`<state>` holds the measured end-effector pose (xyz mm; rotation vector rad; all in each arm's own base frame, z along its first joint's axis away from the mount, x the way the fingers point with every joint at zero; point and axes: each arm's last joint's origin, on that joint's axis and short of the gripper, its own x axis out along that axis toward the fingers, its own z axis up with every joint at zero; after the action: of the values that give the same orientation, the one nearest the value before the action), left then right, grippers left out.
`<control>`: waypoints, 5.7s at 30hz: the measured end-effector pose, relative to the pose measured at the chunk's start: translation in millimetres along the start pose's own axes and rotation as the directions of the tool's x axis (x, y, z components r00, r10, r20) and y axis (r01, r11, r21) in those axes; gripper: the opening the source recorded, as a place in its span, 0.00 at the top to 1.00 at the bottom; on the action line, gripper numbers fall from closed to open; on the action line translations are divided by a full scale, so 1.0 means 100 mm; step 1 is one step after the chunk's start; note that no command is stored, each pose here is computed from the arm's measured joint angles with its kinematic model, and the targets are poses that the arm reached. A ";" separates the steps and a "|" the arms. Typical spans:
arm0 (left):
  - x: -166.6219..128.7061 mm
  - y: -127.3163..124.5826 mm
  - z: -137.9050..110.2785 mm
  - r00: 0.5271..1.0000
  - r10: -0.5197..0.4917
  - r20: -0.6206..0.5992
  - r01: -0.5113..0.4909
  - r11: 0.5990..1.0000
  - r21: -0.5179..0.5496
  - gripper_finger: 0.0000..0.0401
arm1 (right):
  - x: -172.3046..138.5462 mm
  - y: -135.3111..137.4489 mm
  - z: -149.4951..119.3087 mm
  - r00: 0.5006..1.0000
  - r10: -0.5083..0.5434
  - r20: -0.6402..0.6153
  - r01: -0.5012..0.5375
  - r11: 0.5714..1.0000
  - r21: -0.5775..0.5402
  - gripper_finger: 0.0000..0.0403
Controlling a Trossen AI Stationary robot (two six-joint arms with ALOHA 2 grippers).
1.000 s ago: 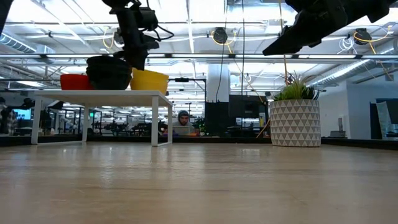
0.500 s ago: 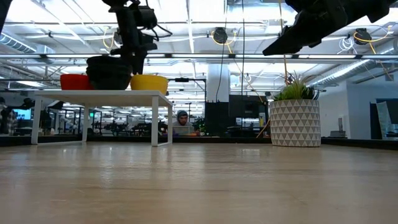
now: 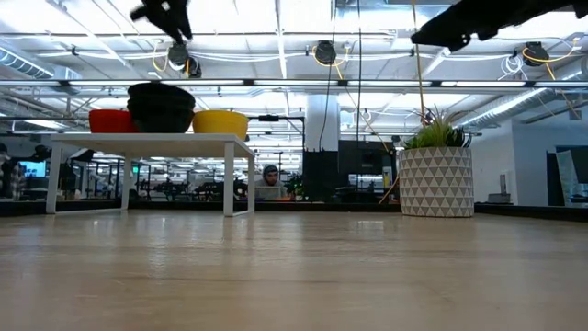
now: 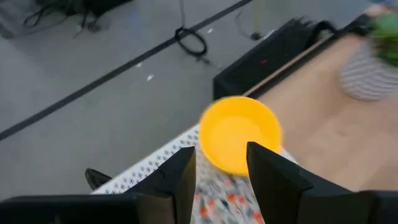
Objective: Pick & Place Mini bowls
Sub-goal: Return to Home Position
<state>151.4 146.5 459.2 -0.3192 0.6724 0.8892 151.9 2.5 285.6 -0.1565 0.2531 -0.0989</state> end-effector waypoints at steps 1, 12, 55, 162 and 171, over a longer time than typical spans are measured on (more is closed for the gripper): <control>-0.13 0.00 -0.05 1.000 -0.012 0.014 0.012 1.000 0.001 0.63 | -0.03 -0.01 0.00 1.000 0.000 -0.001 0.000 1.000 0.016 0.58; -1.13 0.11 -0.69 0.988 -0.070 0.141 0.094 0.981 -0.171 0.63 | -0.14 0.03 -0.39 0.995 -0.011 0.095 0.002 0.996 0.091 0.58; 0.65 -0.70 -2.23 0.549 -0.665 0.506 0.663 0.715 0.221 0.63 | -0.04 0.14 -1.12 0.957 -0.041 0.286 -0.015 0.982 0.190 0.58; 0.44 -0.34 -2.80 0.375 -0.555 0.743 0.675 0.713 0.192 0.63 | -0.34 0.02 -1.07 0.861 -0.301 0.410 0.163 0.927 0.337 0.58; 0.45 -0.34 -2.81 0.380 -0.557 0.738 0.673 0.714 0.193 0.63 | -0.34 0.02 -1.07 0.861 -0.301 0.409 0.163 0.927 0.337 0.58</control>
<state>84.8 7.7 218.0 -0.2565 -0.3419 0.2457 92.1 -6.7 190.8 0.0890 -0.2565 -0.3376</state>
